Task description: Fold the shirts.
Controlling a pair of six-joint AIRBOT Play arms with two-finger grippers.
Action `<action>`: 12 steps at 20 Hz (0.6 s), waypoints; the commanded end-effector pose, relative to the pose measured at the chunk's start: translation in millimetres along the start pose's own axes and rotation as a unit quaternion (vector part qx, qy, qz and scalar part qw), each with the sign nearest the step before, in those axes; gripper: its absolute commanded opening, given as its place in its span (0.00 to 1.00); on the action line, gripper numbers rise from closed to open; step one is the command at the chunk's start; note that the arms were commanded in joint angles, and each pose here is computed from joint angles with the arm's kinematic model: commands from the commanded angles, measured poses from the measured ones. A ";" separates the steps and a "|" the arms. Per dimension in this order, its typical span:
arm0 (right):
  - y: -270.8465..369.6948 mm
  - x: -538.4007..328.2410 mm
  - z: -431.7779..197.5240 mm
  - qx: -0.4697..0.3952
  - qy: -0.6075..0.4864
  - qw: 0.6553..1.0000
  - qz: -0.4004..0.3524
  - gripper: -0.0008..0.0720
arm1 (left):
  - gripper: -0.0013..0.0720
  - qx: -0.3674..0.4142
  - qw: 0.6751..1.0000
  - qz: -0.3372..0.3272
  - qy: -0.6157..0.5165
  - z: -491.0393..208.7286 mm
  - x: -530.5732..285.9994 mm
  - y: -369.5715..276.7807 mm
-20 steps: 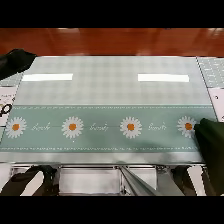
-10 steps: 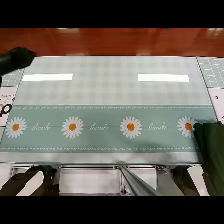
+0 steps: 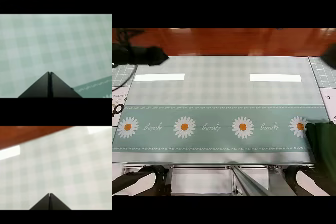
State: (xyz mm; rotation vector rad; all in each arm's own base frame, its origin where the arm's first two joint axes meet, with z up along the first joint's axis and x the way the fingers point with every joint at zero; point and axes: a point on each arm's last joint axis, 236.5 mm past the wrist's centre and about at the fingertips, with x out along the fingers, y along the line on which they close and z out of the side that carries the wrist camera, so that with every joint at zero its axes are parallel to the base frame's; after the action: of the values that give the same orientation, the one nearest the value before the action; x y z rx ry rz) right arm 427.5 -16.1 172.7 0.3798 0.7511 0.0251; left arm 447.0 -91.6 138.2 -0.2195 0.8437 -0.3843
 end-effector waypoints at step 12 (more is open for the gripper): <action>-22.8 115.8 -128.3 -0.052 0.249 0.964 -0.075 0.05 | 0.04 -0.061 0.987 0.035 0.146 -100.0 38.0 31.3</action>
State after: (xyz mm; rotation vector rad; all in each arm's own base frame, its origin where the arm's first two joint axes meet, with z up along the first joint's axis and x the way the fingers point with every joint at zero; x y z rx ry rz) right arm 423.7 25.3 7.2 0.2267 1.2616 0.0260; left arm 403.2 -84.0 40.2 -0.2473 1.1518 -0.3081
